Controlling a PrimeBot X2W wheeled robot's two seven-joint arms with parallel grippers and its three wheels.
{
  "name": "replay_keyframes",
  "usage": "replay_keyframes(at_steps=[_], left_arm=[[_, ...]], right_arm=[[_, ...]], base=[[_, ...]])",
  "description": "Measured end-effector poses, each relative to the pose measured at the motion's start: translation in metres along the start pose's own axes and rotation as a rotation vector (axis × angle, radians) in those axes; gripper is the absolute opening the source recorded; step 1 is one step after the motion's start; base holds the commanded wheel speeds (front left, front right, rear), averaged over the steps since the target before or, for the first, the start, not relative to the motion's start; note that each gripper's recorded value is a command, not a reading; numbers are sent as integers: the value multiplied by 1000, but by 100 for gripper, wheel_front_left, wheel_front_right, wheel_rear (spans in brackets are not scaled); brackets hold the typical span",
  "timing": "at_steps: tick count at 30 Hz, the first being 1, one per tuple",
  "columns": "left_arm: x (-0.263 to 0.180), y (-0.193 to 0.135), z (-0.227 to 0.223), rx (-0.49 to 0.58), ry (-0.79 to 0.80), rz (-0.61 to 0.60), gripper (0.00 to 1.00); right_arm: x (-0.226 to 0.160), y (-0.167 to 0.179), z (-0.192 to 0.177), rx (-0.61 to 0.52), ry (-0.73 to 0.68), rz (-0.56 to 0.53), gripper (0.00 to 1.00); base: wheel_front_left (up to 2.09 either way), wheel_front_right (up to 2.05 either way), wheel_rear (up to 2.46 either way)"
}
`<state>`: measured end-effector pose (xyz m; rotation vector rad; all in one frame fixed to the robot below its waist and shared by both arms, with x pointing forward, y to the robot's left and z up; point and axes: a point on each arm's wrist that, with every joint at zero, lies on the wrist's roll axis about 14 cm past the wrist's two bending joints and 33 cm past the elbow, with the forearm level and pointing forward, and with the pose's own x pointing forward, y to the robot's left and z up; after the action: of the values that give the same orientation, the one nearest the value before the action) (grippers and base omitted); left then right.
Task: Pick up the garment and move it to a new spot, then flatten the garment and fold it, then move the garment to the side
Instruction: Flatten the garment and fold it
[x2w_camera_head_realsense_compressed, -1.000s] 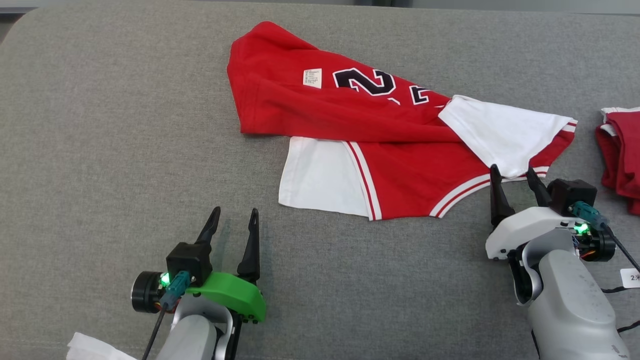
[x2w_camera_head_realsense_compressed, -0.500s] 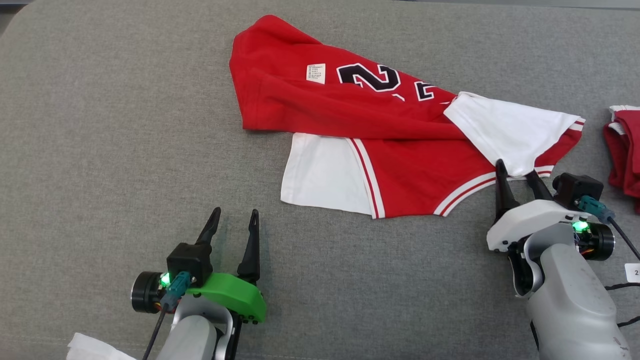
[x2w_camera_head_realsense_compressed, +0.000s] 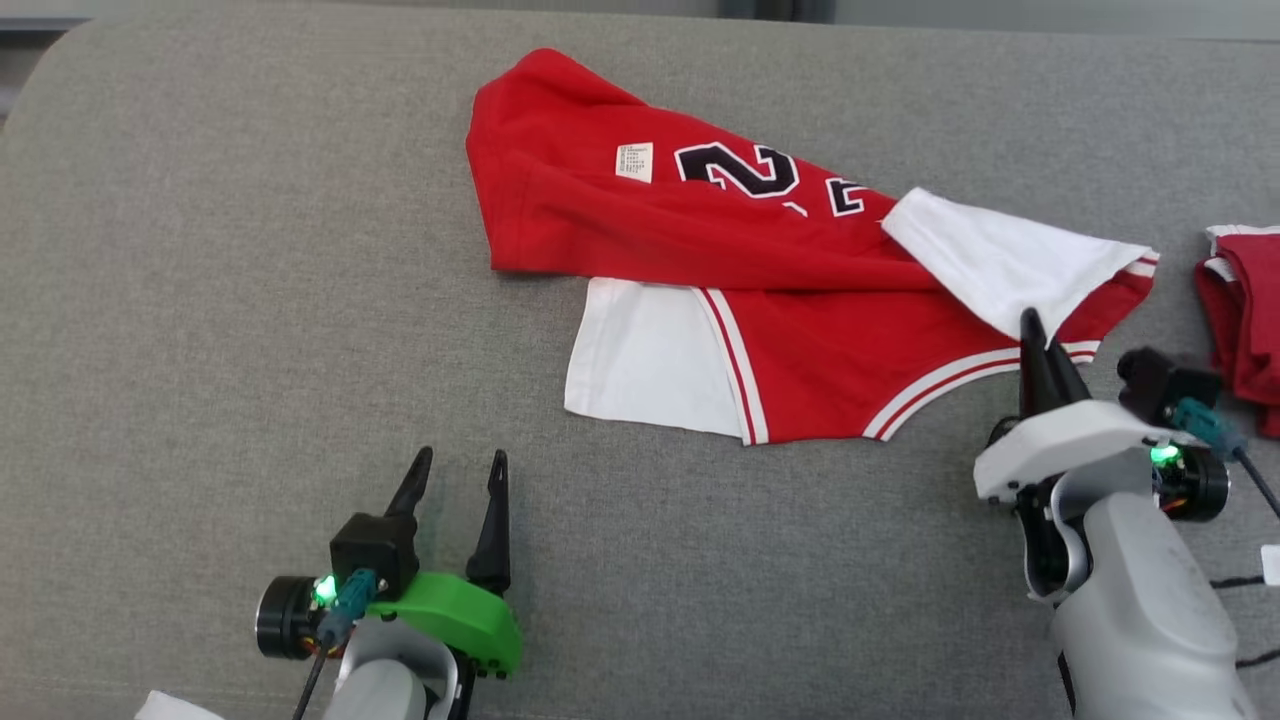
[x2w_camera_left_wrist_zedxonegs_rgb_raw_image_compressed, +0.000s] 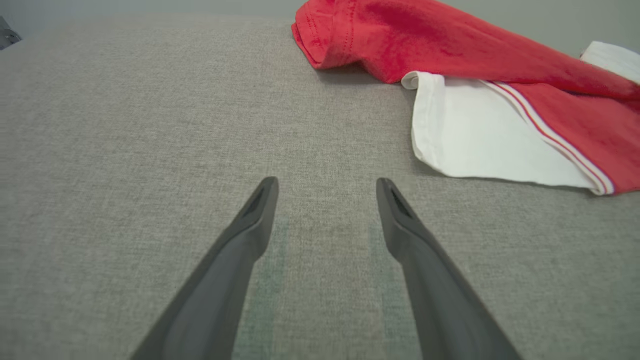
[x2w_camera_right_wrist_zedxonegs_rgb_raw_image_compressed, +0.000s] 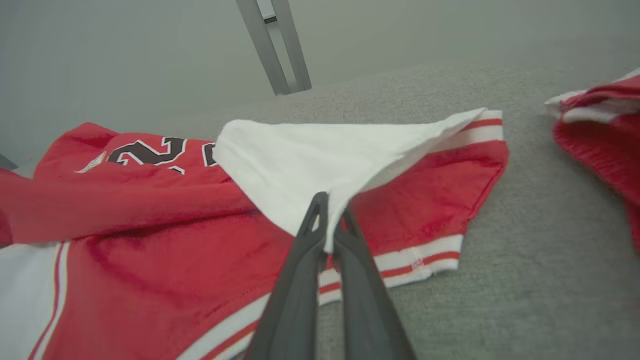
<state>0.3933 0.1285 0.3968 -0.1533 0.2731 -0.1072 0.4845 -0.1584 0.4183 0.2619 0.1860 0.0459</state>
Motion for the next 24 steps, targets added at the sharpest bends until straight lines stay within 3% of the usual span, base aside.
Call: replay_keyframes(at_steps=[7,17,19,24], left_arm=[[-18,-4,4,-5,-19,5,100],[-18,-19,22,-6,-73,-37,100],[-16,-23,24,-6,-78,-48,100],[-1,-31,33,-7,-98,-78,100]], right_arm=[[-66,-1,-13,91,2,1,0],[-149,-84,-29,99,66,-183,2],[-153,-89,-29,96,69,-196,100],[-135,-89,-11,30,14,-181,100]], base=[[0,0,0],[0,0,0],[0,0,0],[0,0,0]])
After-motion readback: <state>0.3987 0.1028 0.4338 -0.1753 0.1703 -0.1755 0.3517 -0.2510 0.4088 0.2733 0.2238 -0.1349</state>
